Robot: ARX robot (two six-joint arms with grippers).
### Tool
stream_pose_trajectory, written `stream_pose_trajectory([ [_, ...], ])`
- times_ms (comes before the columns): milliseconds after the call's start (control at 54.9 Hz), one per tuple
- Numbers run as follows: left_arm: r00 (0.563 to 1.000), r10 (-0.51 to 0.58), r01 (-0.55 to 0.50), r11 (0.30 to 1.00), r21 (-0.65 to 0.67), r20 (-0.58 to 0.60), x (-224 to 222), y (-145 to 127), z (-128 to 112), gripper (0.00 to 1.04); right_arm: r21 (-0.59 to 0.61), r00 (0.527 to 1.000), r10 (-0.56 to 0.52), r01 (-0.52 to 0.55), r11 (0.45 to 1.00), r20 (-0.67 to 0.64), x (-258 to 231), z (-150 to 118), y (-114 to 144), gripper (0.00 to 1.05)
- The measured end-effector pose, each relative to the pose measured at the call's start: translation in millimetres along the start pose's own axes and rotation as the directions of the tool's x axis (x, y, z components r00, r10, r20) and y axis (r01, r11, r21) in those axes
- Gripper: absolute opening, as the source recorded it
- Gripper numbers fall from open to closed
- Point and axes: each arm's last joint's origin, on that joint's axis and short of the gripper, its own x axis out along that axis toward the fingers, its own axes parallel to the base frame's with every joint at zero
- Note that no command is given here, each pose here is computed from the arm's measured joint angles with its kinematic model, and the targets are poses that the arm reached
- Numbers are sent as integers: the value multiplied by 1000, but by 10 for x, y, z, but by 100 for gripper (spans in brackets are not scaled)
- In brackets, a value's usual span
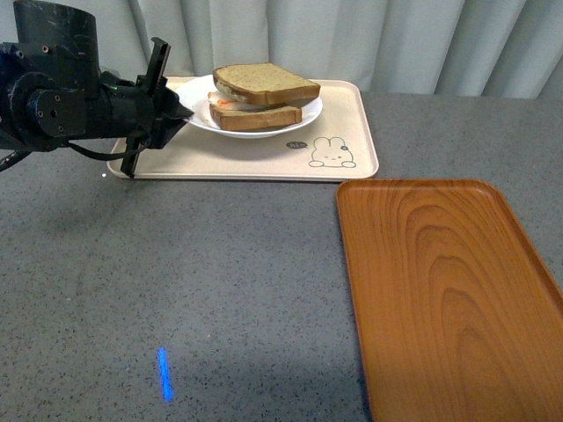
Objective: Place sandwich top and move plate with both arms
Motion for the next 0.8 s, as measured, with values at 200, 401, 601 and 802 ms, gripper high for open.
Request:
stream_pose_trajectory([
  [200,1000,13,-13,1000,10,12,-128,68,18,44,0,1000,0,0,1000,0,0,0,0,96],
  [401,996,58,-59,998,7,60,-512,72,102,79,0,1000,0,0,1000,0,0,0,0,96],
  [601,975,150,-157,987,28,164,-1073,73,229,98,0,1000,0,0,1000,0,0,0,0,96],
  [802,910,57,-204,924,324,410,-1625,131,156,86,0,1000,0,0,1000,-1,0,-1,0,96],
])
